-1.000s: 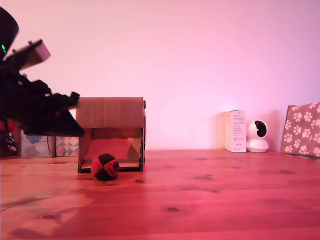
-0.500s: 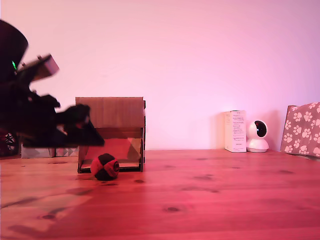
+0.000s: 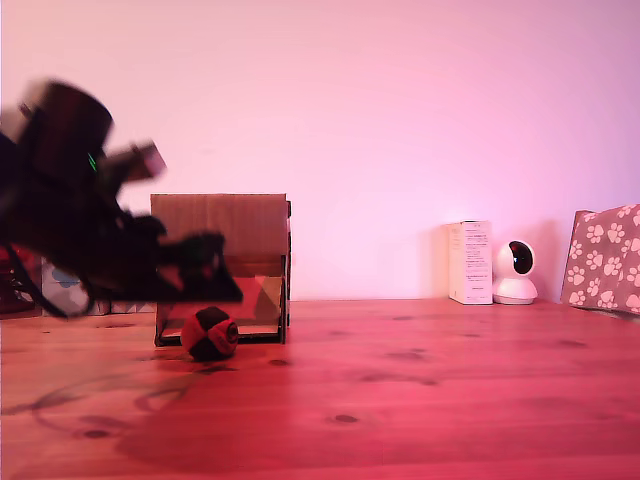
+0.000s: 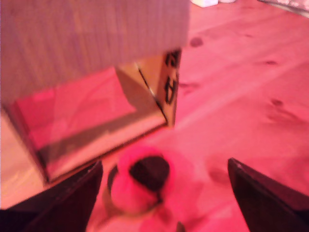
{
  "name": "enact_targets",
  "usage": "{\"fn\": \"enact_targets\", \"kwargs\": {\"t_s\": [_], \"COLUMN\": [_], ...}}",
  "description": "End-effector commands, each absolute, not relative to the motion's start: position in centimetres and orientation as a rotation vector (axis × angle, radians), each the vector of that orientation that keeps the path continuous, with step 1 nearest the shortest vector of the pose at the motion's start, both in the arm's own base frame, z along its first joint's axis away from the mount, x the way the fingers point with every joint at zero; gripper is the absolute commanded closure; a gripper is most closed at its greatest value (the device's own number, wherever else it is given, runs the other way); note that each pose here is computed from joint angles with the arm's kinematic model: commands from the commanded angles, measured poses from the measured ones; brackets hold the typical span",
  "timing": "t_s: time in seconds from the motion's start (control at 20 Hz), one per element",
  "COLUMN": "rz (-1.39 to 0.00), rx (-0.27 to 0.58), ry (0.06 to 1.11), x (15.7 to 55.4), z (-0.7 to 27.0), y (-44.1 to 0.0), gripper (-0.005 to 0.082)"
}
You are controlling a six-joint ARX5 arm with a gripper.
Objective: Drop the footbag into the cardboard dice tower
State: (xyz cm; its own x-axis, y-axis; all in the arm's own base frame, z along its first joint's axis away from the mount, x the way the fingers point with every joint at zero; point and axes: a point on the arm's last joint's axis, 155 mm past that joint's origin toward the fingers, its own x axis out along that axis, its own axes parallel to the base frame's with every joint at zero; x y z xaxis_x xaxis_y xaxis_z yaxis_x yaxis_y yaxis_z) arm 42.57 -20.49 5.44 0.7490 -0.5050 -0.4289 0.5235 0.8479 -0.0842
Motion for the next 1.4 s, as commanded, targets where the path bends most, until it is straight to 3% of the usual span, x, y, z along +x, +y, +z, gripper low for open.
{"fn": "enact_targets", "kwargs": {"t_s": [0.0,0.3,0.4,0.55,0.6,0.9,1.35], "rz": [-0.564,-0.559,-0.555,-0.518,-0.517,-0.545,-0.531], "rx": [0.05,0.055,0.058,0.069,0.068,0.068,-0.015], "ry": [0.472,0.533,0.555,0.569,0.571,0.636,0.636], "x": [43.0,43.9,43.7,43.8,43.9,42.0,38.8], "z": [4.5,2.1,1.6,1.2,1.2,2.6,10.7], "y": [-20.8,-21.1,-20.9,-20.2,-20.1,-20.5,-19.6], "gripper": [0.0005,0.002,0.0175,0.0601,0.0671,0.0677,0.0677]}}
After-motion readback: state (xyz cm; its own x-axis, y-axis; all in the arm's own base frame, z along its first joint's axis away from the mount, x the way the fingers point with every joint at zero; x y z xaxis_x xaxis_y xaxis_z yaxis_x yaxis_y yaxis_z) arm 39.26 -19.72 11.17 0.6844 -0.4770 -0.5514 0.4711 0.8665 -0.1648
